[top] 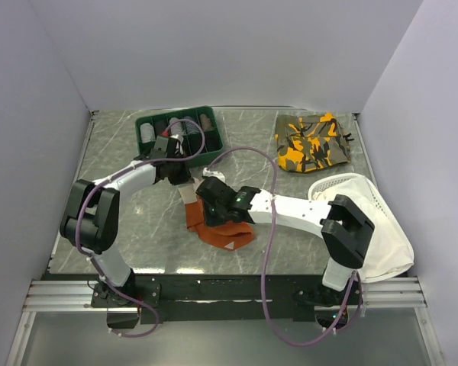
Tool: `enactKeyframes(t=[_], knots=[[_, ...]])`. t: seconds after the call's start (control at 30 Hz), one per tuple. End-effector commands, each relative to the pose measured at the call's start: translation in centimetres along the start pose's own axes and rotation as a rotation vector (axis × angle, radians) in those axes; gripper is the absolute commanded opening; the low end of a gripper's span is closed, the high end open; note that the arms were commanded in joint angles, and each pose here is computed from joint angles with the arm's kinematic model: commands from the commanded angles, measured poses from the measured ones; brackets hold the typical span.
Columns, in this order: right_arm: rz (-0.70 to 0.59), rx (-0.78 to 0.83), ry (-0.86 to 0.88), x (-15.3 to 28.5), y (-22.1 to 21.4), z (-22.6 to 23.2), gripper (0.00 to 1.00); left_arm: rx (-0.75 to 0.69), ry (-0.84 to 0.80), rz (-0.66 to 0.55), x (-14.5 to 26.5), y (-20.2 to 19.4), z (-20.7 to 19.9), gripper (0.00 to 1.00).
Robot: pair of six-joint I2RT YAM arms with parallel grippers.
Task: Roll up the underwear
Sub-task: Fold the underwear.
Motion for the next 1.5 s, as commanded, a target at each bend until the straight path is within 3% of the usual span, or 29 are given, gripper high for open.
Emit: enactKeyframes(t=[0.0,0.3,0.73,0.93,1.0,1.03,1.13,1.2,1.3,1.47], knots=[[0.013,-0.012,0.068,-0.4,0.6,1.8,0.0,-0.009,0.026,-0.136,1.2,1.7,0.9,0.01],[0.029,-0.019,0.101,-3.1,0.7,2.6,0.0,0.018,0.031,-0.19,1.0,1.4,2.3,0.01],[0.086,-0.018,0.13,-5.0,-0.3,2.8,0.0,0.078,0.083,-0.147,-0.2,0.7,4.0,0.01],[0.091,-0.015,0.146,-5.4,-0.4,2.9,0.01,0.097,0.135,-0.149,-0.4,0.7,4.4,0.1],[0.093,-0.014,0.163,-5.5,-0.4,3.1,0.05,0.103,0.143,-0.16,-0.1,0.9,4.4,0.15],[0.097,-0.013,0.167,-5.7,-0.4,3.0,0.1,0.105,0.144,-0.164,0.0,0.9,4.5,0.23],[0.086,-0.02,0.185,-5.6,0.0,3.0,0.19,0.111,0.16,-0.166,0.2,1.1,4.4,0.34],[0.066,-0.029,0.188,-5.2,0.2,2.6,0.21,0.109,0.154,-0.175,0.5,1.4,4.2,0.35],[-0.014,-0.061,0.188,-3.3,1.0,1.4,0.4,0.109,0.135,-0.193,1.3,1.6,3.8,0.38],[-0.138,-0.143,0.157,0.4,2.6,-1.9,0.41,0.093,0.096,-0.215,3.0,2.1,2.7,0.45]])
Point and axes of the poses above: each gripper's point midway between its finger pads, its own x axis back along the fingers, its own z axis along the line the jaws close on, y = z × x, the point moved 9 cm from there along x, back along the fingers, and after that the axes turned 9 degrees about x, right-handed, at the moved point
